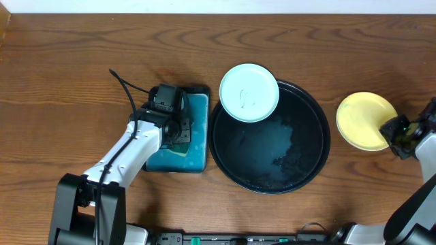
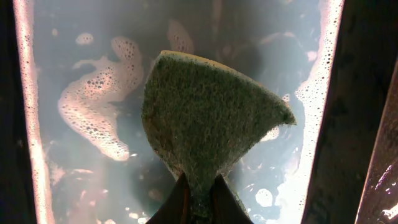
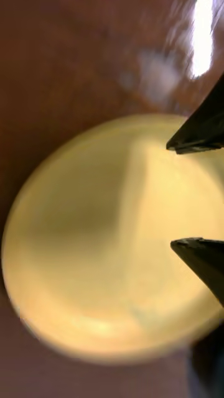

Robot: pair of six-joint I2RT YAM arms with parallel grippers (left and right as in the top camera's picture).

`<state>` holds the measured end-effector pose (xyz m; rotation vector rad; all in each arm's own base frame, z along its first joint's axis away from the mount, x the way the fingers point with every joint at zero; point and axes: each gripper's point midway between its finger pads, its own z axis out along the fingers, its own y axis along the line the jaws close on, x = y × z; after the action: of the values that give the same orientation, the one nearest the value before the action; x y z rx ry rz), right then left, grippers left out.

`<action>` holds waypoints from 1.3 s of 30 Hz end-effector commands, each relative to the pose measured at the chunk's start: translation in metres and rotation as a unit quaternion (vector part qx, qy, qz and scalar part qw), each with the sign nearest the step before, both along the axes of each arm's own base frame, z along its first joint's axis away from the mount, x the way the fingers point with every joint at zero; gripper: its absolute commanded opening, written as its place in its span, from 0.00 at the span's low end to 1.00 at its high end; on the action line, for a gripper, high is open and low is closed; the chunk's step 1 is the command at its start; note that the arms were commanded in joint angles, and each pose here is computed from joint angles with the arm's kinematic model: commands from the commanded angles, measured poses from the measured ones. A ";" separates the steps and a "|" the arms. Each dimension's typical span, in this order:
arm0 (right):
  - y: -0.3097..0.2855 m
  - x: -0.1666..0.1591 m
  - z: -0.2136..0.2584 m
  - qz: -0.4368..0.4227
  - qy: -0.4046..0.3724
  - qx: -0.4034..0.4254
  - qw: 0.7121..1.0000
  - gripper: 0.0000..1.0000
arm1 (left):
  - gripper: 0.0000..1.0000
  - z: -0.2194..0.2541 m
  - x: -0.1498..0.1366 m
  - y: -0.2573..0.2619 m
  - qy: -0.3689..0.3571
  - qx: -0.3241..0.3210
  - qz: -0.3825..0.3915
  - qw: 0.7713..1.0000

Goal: Clean dirty plates on tray and stack at the side
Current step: 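Carry the yellow plate right and lay it on the clean green plate, then grasp the far pale green plate rim with the right gripper, pull to tray center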

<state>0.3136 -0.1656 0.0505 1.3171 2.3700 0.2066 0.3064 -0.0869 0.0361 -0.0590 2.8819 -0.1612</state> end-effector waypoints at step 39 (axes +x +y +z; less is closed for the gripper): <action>0.291 0.117 -0.006 0.509 -0.037 0.002 0.860 0.50 | 0.34 -0.022 -0.017 0.006 0.034 0.006 0.008 0.999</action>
<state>0.4219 0.1272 0.0540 -0.1901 2.7198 0.5912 0.2942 -0.0850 0.0241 -0.0641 2.9207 -0.1574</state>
